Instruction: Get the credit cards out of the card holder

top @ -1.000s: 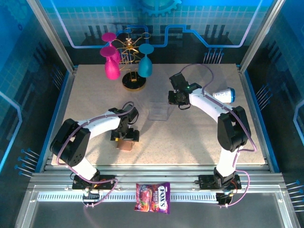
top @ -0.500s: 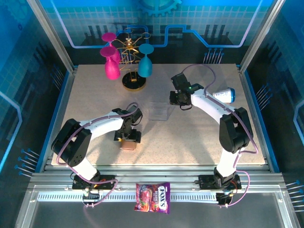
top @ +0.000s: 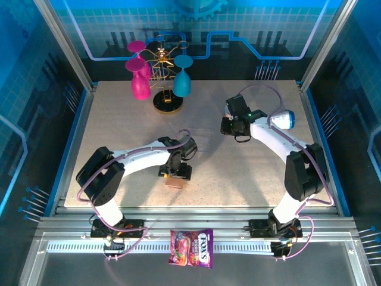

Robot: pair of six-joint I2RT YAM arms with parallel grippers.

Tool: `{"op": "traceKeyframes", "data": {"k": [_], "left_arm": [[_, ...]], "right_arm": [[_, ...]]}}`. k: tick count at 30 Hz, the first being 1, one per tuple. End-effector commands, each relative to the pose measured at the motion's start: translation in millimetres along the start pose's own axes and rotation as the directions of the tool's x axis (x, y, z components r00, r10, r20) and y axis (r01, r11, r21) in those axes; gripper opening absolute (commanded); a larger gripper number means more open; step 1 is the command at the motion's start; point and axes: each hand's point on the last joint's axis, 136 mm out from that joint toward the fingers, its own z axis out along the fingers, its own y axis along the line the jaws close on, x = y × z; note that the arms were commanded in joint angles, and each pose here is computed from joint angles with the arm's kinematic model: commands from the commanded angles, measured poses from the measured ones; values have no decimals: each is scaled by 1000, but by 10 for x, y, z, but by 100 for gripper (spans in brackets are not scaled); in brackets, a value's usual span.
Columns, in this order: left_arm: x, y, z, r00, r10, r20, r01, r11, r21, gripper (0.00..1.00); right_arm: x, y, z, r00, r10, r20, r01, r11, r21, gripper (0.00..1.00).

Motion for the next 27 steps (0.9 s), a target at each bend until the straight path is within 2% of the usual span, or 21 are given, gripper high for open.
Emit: {"op": "traceKeyframes", "data": {"k": [1, 8, 18, 23, 27], "left_arm": [[-53, -164, -22, 999, -51, 18, 51, 999, 3, 81], [-129, -438, 24, 990, -130, 46, 129, 991, 26, 82], [-205, -657, 91, 994, -108, 27, 108, 994, 1, 83], [-234, -741, 59, 995, -96, 23, 95, 995, 30, 91], [-229, -738, -16, 995, -100, 27, 99, 994, 46, 93]], "right_arm": [[-53, 11, -140, 1000, -6, 28, 8, 999, -52, 31], [-31, -19, -223, 999, -8, 32, 11, 996, -86, 31], [8, -103, -240, 1000, -7, 17, 9, 995, -97, 31], [60, -159, -233, 1000, 0, 7, 0, 996, -92, 31], [95, -159, -233, 1000, 2, -6, -3, 995, -96, 31]]}}
